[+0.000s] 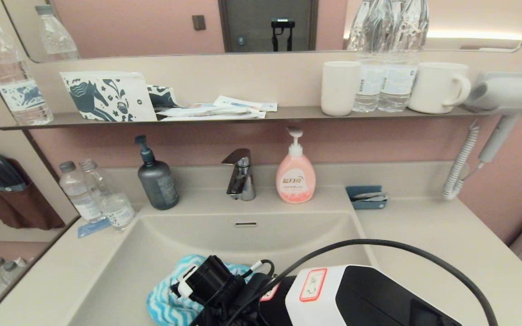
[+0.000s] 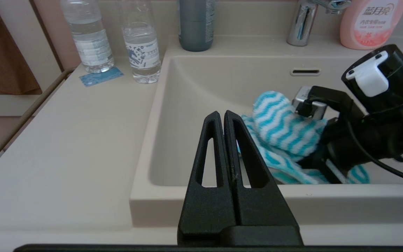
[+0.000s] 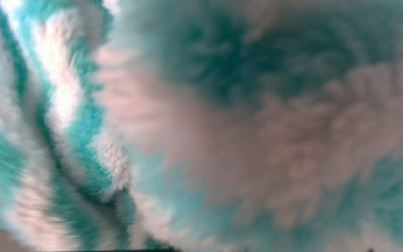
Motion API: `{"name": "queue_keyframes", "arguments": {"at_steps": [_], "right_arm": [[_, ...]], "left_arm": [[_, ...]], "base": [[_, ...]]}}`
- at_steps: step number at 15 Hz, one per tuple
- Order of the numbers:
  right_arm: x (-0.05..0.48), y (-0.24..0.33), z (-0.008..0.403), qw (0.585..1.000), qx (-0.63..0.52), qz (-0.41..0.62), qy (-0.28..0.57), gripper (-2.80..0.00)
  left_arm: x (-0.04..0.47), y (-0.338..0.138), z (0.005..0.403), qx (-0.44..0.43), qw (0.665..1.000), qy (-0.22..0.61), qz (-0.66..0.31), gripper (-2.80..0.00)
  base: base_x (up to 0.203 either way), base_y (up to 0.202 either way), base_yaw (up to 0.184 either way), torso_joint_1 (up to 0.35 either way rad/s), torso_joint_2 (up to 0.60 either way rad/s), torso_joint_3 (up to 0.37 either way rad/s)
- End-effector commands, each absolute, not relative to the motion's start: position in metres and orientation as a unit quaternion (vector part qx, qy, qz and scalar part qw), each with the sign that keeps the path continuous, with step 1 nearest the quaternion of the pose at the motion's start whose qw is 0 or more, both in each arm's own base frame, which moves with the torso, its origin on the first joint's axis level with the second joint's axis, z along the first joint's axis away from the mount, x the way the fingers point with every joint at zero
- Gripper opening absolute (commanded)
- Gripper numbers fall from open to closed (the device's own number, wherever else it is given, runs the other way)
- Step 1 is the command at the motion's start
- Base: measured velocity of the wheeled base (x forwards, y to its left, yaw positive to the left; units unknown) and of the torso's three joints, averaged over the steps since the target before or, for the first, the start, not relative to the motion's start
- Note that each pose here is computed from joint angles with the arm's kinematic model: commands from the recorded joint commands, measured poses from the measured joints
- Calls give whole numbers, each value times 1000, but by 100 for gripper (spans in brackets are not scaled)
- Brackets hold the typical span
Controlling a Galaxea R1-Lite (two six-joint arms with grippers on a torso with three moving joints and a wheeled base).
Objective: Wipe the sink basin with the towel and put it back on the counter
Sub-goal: Wipe the sink
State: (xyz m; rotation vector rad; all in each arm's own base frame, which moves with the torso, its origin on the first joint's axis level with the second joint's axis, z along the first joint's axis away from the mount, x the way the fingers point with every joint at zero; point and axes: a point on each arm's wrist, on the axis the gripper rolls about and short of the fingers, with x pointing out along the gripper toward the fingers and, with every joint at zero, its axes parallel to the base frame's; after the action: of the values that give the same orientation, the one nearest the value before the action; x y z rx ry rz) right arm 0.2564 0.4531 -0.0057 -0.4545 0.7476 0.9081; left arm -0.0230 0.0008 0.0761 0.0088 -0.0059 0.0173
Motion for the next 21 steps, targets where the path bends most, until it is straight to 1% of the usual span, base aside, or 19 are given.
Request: {"name": "queue_keyframes", "arguments": {"at_steps": [1,3,8,13,17,21], "right_arm": [[264,454,-17,824,-223,406,327,-280],[279,450,-13,844,-227,387,295,-280],[308,431,-11,857,-250,351,282,-280],[340,409,8,880,-242,315,261,-280],[356,389,19,882,-269,284,264,-280],[361,364,50,868,-292,265,302,-280]], "left_arm": [[-23,1,76,5,1000,-2,9,-280],[-23,1,76,5,1000,-2,9,-280],[-23,1,76,5,1000,-2,9,-280],[-23,1,76,5,1000,-3,9,-280],[-23,1,76,5,1000,-2,9,-280],[-23,1,76,5,1000,-2,9,-280]], "base": [[0,0,0,0,0,0],[0,0,0,0,0,0],[0,0,0,0,0,0],[0,0,0,0,0,0],[0,0,0,0,0,0],[0,0,0,0,0,0]]}}
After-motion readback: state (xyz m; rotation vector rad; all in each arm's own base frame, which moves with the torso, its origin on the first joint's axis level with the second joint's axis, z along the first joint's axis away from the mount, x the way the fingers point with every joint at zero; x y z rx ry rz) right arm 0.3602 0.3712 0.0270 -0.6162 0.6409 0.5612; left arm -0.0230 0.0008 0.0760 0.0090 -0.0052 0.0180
